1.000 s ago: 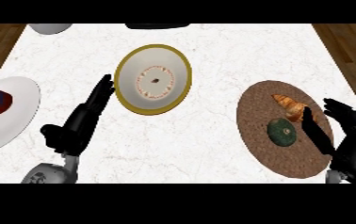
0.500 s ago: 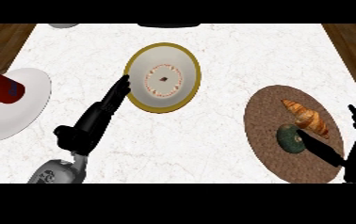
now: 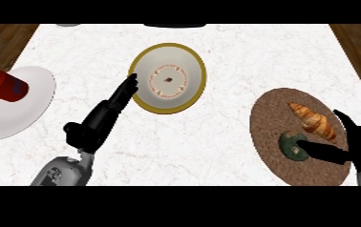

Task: Pick the squash from the placemat and place it in the bowl

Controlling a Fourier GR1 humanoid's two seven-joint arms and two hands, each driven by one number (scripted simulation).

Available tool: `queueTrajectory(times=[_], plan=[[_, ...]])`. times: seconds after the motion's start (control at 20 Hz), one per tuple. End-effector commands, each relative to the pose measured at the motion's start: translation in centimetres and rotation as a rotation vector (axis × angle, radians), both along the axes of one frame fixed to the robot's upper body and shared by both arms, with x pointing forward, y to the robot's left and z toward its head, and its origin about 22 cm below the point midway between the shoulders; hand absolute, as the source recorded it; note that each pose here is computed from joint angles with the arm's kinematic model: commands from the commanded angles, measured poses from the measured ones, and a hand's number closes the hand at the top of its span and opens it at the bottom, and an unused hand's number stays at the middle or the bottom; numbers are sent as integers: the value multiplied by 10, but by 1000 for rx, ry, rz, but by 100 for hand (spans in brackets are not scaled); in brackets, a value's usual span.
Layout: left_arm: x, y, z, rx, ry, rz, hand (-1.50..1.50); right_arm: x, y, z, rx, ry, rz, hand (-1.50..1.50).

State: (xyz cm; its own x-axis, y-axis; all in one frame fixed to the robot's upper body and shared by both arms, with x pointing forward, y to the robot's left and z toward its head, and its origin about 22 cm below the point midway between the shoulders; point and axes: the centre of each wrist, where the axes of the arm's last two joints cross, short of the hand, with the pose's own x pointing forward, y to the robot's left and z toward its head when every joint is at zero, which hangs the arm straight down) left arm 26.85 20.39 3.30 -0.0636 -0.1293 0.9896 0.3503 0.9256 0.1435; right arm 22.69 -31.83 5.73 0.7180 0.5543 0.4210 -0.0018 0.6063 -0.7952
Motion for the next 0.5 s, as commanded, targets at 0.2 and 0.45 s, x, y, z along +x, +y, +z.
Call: queueTrajectory(times=[0.2,0.45], plan=[[-1,-11,4,-26,10,3,0,32,21,73,94,281,37,-150],[-11,-6,-14,4,1,13,0,43,33,71,91,326,-4,-150]])
